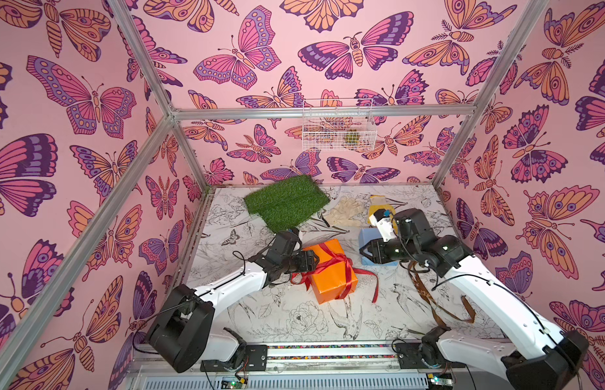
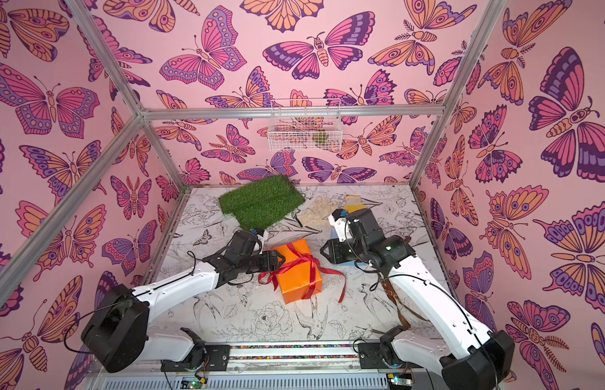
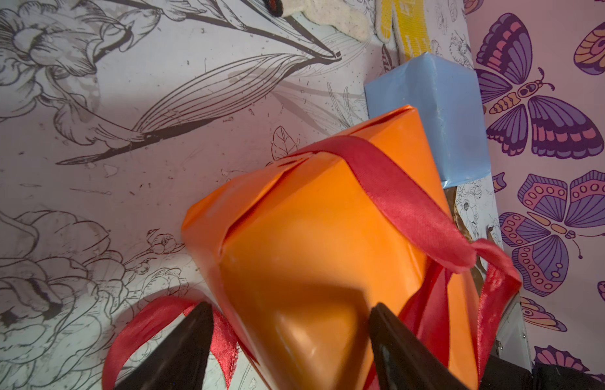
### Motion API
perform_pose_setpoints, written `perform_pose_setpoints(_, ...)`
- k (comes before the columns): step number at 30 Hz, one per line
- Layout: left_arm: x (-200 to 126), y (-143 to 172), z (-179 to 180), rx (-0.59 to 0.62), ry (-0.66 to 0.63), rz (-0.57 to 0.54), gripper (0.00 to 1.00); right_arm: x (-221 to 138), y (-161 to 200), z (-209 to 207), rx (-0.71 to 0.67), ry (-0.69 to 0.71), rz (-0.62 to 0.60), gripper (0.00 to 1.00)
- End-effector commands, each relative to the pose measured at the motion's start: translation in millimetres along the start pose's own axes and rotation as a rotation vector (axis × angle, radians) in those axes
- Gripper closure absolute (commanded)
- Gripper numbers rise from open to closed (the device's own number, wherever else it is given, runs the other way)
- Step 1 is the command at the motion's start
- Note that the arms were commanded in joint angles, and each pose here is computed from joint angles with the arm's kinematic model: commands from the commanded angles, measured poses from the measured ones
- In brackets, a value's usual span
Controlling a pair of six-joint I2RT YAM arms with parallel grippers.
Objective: Untie the ribbon bows on the gift boxes
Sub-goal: Untie the ribbon from the gift box.
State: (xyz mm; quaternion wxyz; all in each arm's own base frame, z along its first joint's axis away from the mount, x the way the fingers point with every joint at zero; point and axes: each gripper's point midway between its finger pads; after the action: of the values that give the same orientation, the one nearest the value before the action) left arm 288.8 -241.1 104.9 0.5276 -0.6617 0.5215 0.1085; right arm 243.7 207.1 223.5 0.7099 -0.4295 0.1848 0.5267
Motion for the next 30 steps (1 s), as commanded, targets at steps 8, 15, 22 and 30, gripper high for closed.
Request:
perform_pose_setpoints(8, 6, 10, 7, 0.003, -0.022, 0.05, 0.26, 52, 25, -12, 0.005, 0.018, 0.113, 0.63)
perform_pose_setpoints(15, 5, 11, 7, 0.005, -0.026, 0.046, 0.25, 73, 19, -10, 0.004, 0.027, 0.142, 0.64)
perform_pose_setpoints(22, 5, 12, 7, 0.004, -0.024, 0.049, 0.25, 86, 14, -18, 0.002, 0.068, 0.147, 0.71)
perform_pose_setpoints(30, 3, 13, 8, 0.005, -0.027, 0.046, 0.26, 92, 13, -17, 0.009, 0.058, 0.151, 0.87)
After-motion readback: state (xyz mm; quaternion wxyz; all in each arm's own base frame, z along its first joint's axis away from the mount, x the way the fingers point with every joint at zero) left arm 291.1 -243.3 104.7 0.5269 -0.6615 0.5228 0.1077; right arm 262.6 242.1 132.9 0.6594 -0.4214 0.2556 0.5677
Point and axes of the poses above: each gripper's point midway between its finger pads, its own x axis out along the fingers, its own z axis along the line the jaws close on, y = z × x, and after that the axes turned 14 degrees about x, right-handed
